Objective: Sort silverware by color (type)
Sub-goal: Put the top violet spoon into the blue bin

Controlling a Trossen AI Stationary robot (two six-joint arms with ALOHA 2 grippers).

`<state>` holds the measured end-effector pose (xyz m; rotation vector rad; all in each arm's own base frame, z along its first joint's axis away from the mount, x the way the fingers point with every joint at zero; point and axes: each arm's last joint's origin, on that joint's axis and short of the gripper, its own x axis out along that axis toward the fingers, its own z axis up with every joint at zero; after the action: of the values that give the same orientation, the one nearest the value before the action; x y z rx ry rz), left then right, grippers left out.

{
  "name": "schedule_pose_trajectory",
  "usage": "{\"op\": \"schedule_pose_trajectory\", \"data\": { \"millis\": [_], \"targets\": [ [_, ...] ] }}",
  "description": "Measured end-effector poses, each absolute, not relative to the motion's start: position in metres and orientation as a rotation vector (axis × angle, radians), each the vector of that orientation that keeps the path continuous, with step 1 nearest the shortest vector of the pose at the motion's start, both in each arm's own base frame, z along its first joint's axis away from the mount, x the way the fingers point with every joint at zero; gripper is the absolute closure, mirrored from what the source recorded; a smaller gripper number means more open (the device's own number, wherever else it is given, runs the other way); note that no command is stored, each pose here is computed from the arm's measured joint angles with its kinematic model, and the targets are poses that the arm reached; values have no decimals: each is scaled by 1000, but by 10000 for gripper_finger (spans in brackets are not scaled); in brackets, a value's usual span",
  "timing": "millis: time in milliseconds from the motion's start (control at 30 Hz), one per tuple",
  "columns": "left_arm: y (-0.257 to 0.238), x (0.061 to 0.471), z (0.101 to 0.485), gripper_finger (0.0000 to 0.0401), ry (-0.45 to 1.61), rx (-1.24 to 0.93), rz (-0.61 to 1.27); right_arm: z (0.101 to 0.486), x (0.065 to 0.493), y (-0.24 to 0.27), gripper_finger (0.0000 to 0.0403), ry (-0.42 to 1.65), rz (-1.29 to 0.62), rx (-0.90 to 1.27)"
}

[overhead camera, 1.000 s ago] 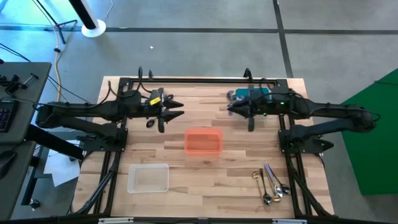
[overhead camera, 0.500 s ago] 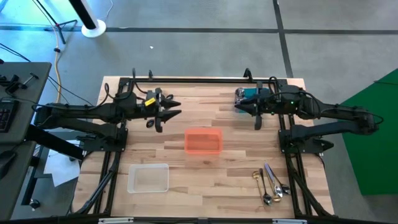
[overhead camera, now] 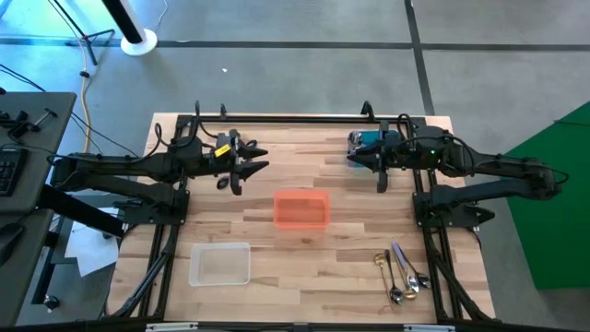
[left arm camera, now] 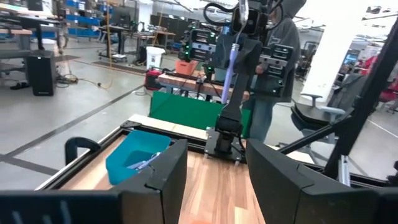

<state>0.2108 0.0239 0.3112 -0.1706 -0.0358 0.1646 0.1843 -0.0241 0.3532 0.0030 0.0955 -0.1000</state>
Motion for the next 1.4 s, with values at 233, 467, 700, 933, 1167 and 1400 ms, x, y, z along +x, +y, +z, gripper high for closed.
{"op": "schedule_pose_trajectory", "data": {
  "millis": [233, 467, 700, 933, 1167, 1400],
  "targets": [
    [25, 211, 311, 245, -38, -171, 193, 353, 184, -24, 384, 95, -99, 8],
    [25, 211, 311, 245, -38, -171, 193, 353, 184, -24, 384, 93, -103, 44],
    [25, 211, 311, 245, -38, -171, 193, 353, 184, -25, 384, 92, -113, 59],
    [25, 211, 311, 245, -38, -171, 192, 353, 184, -25, 384, 92, -116, 64],
    [25, 211, 311, 245, -38, -172, 191, 352, 184, -25, 384, 108, -118, 80],
    [25, 211, 311, 245, -38, -172, 191, 351, 184, -25, 384, 109, -119, 99]
  ]
}}
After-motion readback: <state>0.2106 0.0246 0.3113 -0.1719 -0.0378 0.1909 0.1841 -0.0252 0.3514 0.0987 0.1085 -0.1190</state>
